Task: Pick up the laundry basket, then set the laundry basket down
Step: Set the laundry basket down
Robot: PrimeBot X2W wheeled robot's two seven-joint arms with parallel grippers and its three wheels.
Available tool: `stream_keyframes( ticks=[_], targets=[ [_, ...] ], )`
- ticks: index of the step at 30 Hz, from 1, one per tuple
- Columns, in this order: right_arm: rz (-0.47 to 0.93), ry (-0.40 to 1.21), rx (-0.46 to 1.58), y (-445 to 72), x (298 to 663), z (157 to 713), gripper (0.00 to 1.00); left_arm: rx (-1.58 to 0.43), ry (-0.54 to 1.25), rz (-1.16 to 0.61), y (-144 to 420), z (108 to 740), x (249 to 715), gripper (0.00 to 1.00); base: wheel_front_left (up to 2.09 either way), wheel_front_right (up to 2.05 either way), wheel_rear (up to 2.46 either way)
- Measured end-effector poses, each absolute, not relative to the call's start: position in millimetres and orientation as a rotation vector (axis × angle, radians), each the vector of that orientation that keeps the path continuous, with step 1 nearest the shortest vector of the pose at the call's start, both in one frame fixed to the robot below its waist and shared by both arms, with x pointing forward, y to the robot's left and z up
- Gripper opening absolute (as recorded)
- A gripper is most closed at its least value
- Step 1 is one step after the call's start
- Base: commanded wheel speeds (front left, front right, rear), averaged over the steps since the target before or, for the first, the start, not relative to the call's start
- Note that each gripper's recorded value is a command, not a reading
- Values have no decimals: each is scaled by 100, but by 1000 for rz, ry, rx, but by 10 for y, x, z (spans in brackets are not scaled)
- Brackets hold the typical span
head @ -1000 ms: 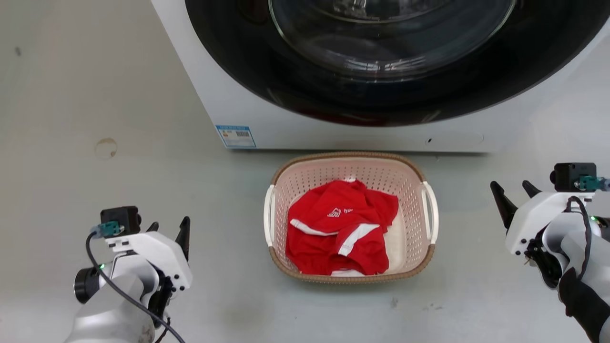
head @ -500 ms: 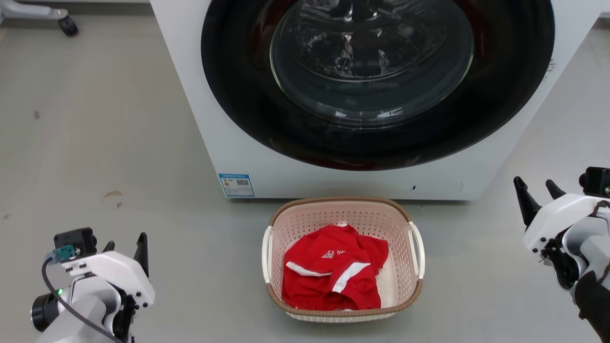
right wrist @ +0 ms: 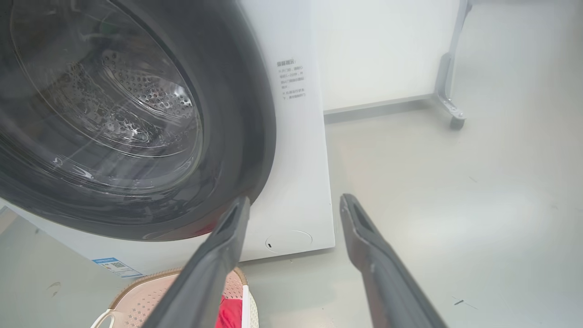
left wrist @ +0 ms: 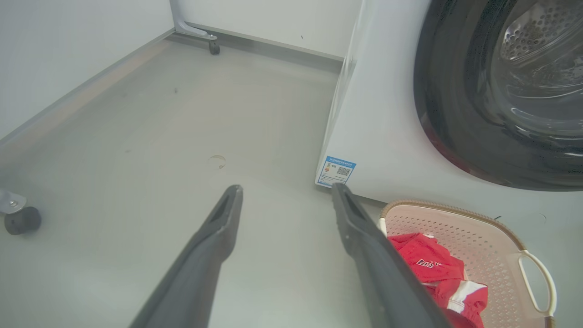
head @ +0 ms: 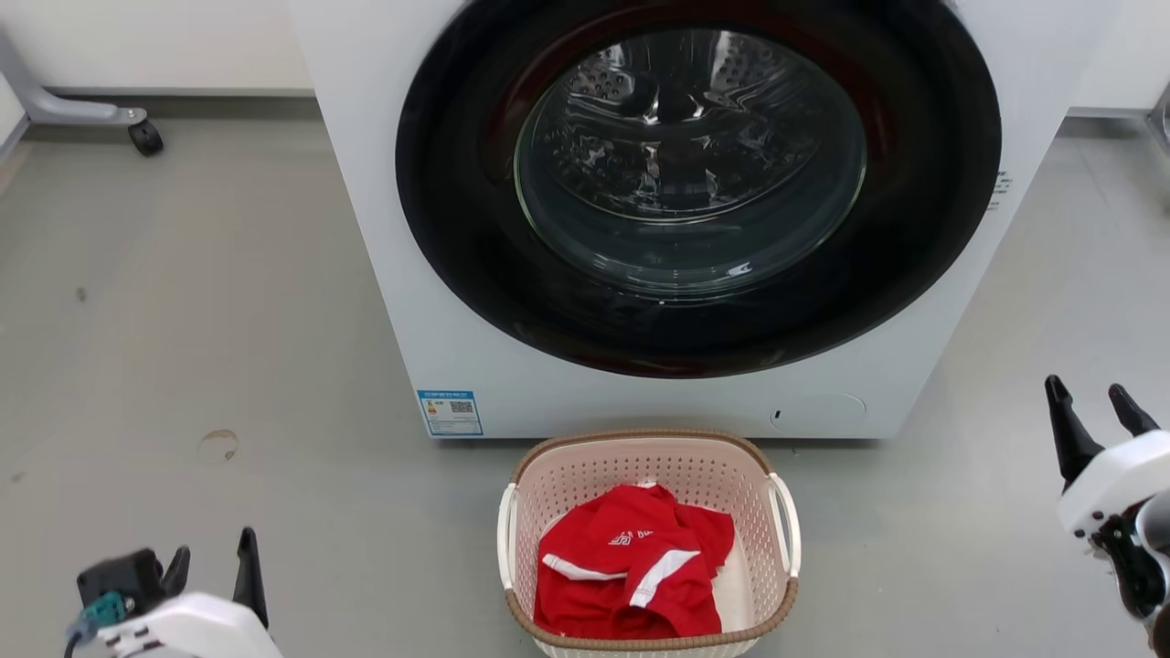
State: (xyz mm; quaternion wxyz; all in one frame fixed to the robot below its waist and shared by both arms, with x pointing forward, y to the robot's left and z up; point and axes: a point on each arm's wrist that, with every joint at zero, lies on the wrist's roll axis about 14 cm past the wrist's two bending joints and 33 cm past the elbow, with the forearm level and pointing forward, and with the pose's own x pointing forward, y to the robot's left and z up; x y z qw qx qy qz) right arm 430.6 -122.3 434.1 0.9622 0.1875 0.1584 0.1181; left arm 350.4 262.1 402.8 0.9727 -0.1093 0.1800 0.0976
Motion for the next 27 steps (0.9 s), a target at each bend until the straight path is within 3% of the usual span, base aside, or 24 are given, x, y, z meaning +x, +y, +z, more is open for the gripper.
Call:
stream_keyframes(
  ticks=[11, 27],
  targets=[
    [152, 242, 375, -1519, 4018, 4366, 100, -211, 318, 248, 2629, 4152, 3007, 100, 0, 0, 0],
    [207, 239, 390, -1225, 3904, 4362, 100, -196, 262, 260, 2652, 4363, 2910, 100, 0, 0, 0]
  ],
)
